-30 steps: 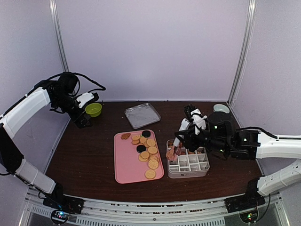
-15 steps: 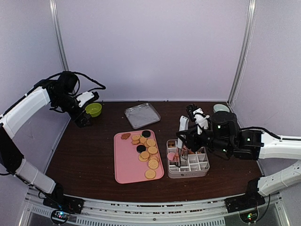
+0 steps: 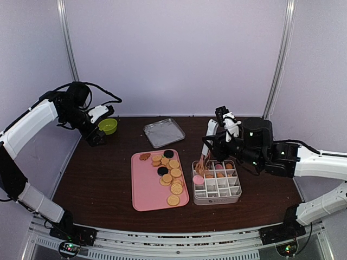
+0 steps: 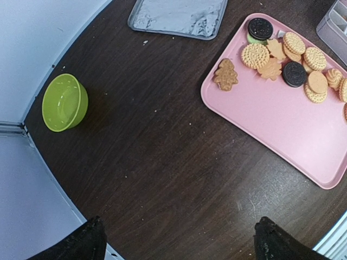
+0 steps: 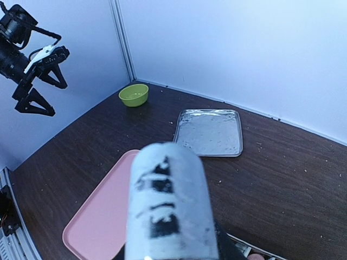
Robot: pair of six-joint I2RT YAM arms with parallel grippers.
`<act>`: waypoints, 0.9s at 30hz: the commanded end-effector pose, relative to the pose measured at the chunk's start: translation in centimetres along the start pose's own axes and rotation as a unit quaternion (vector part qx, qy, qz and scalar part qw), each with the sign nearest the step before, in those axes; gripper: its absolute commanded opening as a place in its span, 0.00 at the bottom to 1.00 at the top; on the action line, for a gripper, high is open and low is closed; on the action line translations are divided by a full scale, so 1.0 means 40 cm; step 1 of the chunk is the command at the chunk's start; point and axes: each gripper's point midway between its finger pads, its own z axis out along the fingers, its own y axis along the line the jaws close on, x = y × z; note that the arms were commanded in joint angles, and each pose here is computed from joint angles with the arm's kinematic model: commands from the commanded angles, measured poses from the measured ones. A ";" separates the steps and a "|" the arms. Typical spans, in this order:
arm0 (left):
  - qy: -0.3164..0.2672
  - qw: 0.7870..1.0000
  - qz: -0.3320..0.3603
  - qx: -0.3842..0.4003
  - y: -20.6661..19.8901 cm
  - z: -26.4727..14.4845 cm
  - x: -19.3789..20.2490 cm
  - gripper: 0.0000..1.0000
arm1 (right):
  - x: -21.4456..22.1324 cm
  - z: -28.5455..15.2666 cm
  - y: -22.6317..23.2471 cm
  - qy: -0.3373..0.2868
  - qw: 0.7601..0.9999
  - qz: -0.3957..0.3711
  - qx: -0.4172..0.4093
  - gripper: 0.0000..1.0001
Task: Pack the cookies
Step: Place the fake cookies in the empty pocket of the box, then adjust the fake cookies in the empty pocket of the box.
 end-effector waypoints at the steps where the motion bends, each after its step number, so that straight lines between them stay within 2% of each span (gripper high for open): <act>1: -0.009 1.000 0.008 -0.002 0.007 -0.008 -0.018 0.98 | -0.090 0.025 0.003 -0.059 0.998 0.012 0.015 0.32; 15: -0.001 1.000 0.010 -0.004 0.006 -0.001 -0.005 0.98 | -0.034 0.120 0.028 -0.035 0.999 -0.010 0.021 0.30; 27: 0.000 1.000 0.010 0.000 0.004 0.004 -0.005 0.98 | 0.007 0.079 0.031 -0.022 0.999 -0.017 0.027 0.29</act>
